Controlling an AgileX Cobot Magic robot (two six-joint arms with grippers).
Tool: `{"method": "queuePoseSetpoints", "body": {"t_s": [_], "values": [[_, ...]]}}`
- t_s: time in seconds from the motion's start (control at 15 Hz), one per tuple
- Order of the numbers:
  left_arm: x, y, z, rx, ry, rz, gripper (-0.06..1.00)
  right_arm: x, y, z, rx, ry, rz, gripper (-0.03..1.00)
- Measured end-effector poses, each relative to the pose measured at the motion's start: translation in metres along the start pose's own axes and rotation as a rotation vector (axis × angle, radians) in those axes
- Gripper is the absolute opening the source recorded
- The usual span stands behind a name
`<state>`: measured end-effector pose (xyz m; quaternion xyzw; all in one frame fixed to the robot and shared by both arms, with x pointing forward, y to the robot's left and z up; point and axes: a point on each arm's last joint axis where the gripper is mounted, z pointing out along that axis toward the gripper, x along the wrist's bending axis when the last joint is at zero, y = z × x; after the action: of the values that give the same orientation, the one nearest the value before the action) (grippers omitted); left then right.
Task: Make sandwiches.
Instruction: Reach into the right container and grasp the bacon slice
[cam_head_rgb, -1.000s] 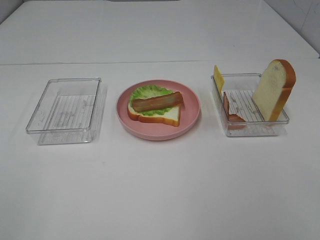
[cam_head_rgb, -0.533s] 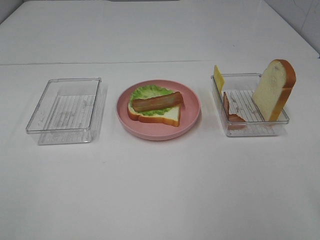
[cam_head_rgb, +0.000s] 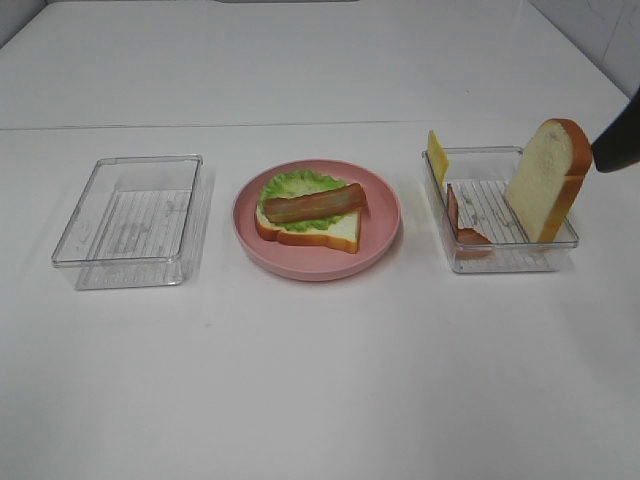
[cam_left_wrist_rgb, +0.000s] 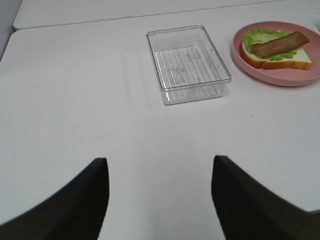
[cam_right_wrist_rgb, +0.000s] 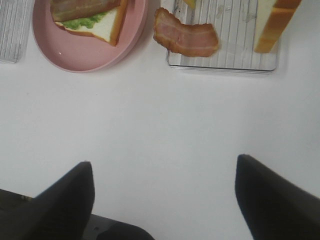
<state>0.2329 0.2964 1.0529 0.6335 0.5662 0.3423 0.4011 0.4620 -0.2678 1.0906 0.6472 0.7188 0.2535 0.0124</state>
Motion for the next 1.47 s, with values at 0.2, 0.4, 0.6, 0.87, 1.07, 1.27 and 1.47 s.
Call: {"method": "queuePoseSetpoints", "body": {"t_s": [0.2,0.4,0.6,0.87,1.07,1.27,1.47], "values": [[0.0,0.0,0.0,0.0,0.0,0.0,0.58,-0.008,0.053,0.022,0.111,0.03,0.008,0.73],[0.0,0.0,0.0,0.0,0.0,0.0,0.58,-0.009,0.088,0.036,0.121,0.028,0.003,0.73],[0.0,0.0,0.0,0.0,0.0,0.0,0.58,0.019,0.108,0.061,0.178,0.035,-0.079,0.73],[0.0,0.0,0.0,0.0,0.0,0.0,0.58,0.051,0.121,0.118,0.327,-0.038,-0.131,0.71],[0.0,0.0,0.0,0.0,0.0,0.0,0.58,0.044,0.124,0.158,0.405,-0.074,-0.068,0.71],[0.0,0.0,0.0,0.0,0.0,0.0,0.58,0.035,0.12,0.183,0.465,-0.104,-0.046,0.71],[0.0,0.0,0.0,0.0,0.0,0.0,0.58,0.031,0.118,0.196,0.493,-0.115,-0.035,0.69]]}}
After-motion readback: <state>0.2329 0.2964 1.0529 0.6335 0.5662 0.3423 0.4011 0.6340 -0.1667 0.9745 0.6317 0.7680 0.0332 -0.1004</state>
